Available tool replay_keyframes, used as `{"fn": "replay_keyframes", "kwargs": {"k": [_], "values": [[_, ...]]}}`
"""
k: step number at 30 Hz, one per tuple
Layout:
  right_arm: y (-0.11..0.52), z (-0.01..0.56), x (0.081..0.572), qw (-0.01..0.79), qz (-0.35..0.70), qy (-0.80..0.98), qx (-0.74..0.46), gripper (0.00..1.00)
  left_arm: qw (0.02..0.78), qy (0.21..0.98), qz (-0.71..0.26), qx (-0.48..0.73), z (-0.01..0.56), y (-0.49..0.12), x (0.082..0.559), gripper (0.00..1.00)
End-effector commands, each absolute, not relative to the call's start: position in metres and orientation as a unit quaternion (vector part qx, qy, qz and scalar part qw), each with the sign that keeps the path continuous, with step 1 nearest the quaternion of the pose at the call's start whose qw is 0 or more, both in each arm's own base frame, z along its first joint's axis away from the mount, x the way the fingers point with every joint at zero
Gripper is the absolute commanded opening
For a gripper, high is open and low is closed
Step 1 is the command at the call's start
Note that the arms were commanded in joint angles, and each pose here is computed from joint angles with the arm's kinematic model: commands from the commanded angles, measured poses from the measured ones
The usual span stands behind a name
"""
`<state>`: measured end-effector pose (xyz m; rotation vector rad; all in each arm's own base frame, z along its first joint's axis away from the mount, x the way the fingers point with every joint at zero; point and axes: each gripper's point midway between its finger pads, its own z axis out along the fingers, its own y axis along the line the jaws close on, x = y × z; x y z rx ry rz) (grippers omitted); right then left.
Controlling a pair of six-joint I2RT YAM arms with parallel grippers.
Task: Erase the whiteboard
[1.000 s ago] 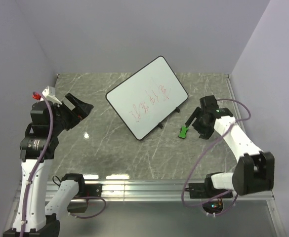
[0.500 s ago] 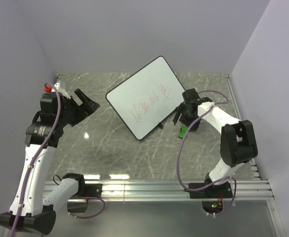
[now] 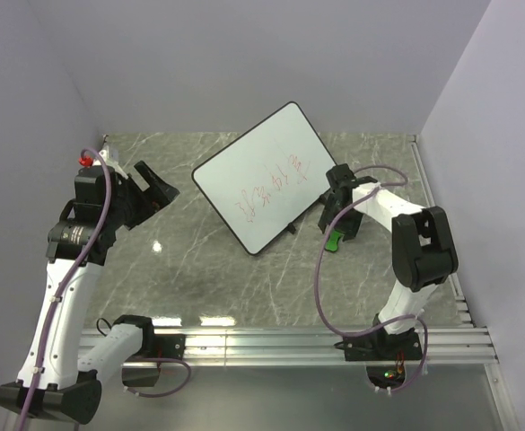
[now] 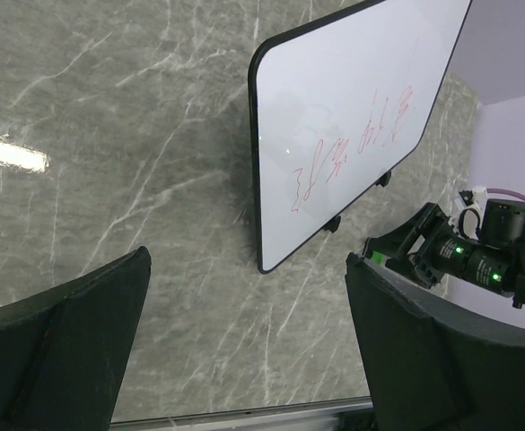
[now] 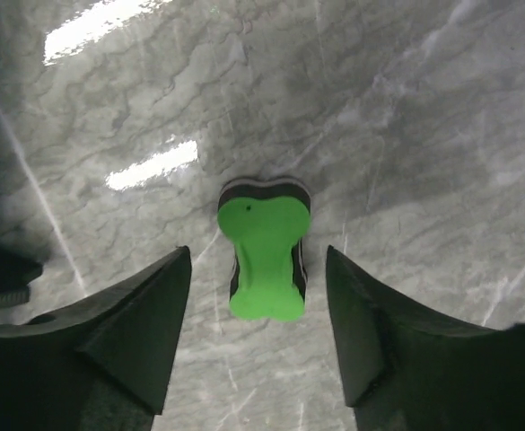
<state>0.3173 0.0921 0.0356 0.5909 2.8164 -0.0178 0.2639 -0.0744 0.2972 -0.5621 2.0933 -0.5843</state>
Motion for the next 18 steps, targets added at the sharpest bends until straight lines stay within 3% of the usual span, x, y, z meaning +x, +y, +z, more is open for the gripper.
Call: {"fn": "replay_keyframes", "kwargs": {"k": [1, 5, 11, 13, 18], "values": [[0.090, 0.023, 0.315, 0.125, -0.016, 0.972, 0.196, 0.67, 0.445, 0.837, -0.229, -0.222, 0.301, -0.072, 0.262, 0.95], [0.093, 0.009, 0.309, 0.116, -0.016, 0.974, 0.194, 0.61, 0.443, 0.838, -0.225, -0.223, 0.301, -0.071, 0.263, 0.95], [0.090, 0.001, 0.301, 0.108, -0.024, 0.975, 0.191, 0.38, 0.446, 0.838, -0.218, -0.226, 0.302, -0.069, 0.266, 0.94], [0.090, 0.004, 0.301, 0.109, -0.025, 0.976, 0.188, 0.27, 0.444, 0.840, -0.214, -0.229, 0.299, -0.067, 0.267, 0.93], [0.096, 0.034, 0.314, 0.134, -0.002, 0.974, 0.184, 0.08, 0.453, 0.836, -0.195, -0.241, 0.296, -0.059, 0.272, 0.93]]}}
